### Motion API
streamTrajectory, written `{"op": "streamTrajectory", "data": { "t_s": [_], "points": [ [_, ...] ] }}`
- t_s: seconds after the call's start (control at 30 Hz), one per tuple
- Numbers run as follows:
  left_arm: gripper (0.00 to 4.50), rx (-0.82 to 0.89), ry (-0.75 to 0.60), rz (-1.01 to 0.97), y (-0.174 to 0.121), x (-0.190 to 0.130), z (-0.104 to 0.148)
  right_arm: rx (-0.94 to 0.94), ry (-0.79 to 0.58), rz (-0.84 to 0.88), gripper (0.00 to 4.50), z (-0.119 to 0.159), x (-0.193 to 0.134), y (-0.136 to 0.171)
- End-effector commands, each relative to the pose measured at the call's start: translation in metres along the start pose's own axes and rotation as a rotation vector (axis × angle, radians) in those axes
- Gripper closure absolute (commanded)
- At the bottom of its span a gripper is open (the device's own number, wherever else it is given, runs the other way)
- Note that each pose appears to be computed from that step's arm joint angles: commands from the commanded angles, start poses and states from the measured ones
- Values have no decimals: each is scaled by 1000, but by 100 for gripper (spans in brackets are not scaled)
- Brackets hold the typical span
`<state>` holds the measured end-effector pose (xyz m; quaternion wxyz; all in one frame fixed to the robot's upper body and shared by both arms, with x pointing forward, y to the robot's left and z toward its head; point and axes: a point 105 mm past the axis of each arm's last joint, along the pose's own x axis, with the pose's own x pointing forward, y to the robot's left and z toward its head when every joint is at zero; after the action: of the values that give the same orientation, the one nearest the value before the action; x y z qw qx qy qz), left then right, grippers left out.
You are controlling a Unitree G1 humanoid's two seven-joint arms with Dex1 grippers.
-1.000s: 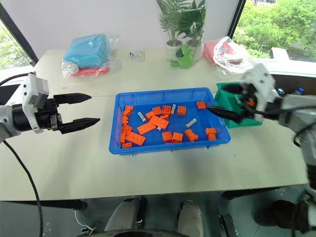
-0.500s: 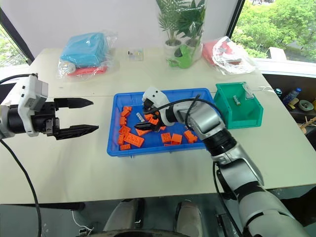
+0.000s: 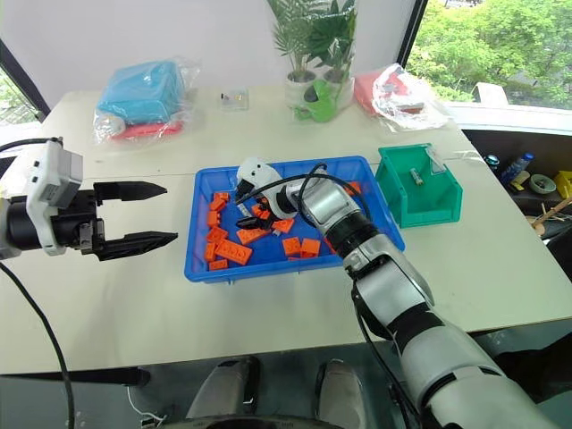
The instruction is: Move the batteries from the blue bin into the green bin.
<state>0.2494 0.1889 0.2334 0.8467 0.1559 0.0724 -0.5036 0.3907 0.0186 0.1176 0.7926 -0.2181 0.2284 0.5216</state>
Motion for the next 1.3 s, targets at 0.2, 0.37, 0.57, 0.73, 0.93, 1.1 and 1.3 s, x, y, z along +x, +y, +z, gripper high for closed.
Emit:
{"op": "streamTrajectory", "data": {
  "t_s": [0.2, 0.37, 0.57, 0.73, 0.93, 1.1, 1.3],
  "points": [
    [0, 38, -11, 16, 2, -2, 6, -90, 8, -3, 4, 14, 9, -2],
    [0, 44, -17, 22, 6, -2, 8, -80, 25, 2, 91, 9, 16, 0],
    [0, 46, -23, 22, 7, -1, 9, -77, -7, 19, 411, 16, 15, 3],
    [0, 34, -23, 12, 9, 1, 5, -7, -97, 36, 443, 39, 1, 3],
    [0, 14, -35, -30, 6, 11, 0, 127, -280, -84, 443, 66, -73, -25],
    [0, 8, -54, -61, 4, 19, 2, 251, -294, -442, 443, 20, -177, -83],
    [0, -3, -74, -80, 3, 26, 2, 375, -169, -738, 443, -63, -259, -110]
  ]
}}
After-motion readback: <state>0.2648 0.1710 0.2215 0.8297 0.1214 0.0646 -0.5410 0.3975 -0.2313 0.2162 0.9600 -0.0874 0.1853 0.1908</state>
